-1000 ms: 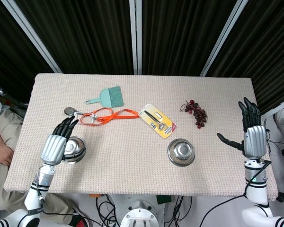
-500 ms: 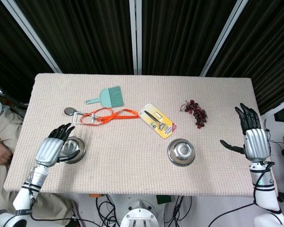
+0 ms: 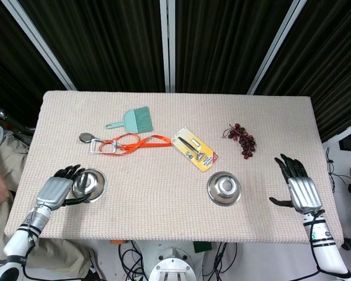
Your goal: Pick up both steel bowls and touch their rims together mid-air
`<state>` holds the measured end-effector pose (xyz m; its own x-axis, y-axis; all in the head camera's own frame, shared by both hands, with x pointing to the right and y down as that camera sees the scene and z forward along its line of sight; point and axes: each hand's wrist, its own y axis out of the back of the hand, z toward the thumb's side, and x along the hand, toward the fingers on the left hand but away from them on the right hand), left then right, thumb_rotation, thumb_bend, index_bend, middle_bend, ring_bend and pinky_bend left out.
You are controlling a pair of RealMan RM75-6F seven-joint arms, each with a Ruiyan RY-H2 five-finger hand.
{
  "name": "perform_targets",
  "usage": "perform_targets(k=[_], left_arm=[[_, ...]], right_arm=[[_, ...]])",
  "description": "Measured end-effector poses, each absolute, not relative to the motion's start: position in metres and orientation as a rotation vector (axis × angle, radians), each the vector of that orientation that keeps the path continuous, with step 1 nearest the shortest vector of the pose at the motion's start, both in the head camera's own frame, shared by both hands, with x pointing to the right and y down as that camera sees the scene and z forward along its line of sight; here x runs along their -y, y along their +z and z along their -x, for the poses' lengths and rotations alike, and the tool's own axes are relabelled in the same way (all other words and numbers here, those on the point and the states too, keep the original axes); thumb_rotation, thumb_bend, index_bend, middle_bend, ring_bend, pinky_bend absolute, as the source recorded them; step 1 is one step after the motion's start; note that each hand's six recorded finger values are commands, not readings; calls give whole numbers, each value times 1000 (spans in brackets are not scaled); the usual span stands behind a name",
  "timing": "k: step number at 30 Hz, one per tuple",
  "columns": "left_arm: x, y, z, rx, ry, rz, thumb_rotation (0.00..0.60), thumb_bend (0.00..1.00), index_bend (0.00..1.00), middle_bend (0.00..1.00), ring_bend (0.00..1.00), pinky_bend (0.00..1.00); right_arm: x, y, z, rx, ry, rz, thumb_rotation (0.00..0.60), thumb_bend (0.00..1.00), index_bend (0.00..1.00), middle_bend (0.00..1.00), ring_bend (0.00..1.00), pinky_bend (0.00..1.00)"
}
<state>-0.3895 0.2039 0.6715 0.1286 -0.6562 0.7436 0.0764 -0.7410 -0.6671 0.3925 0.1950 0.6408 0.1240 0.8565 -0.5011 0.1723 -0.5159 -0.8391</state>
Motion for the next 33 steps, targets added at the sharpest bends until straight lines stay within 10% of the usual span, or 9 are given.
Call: perform_targets(k=[9,17,33], left_arm=[[-208,679,395,-542,-1690,1861,123,135,0,0,0,152],[-204,686,383,-541,-1599,1835,423,135,0,0,0,250],[-197,701,369,-468,-1567,1887,600,181,103,27,0,321]], right_arm=[[-212,669,-378,915,1476,1859,600,33,0,0,0,38],[-204,671,-370,899,1462,1860,600,33,0,0,0,38],[-192,681,-344,808,1431,1893,600,37,0,0,0,44]])
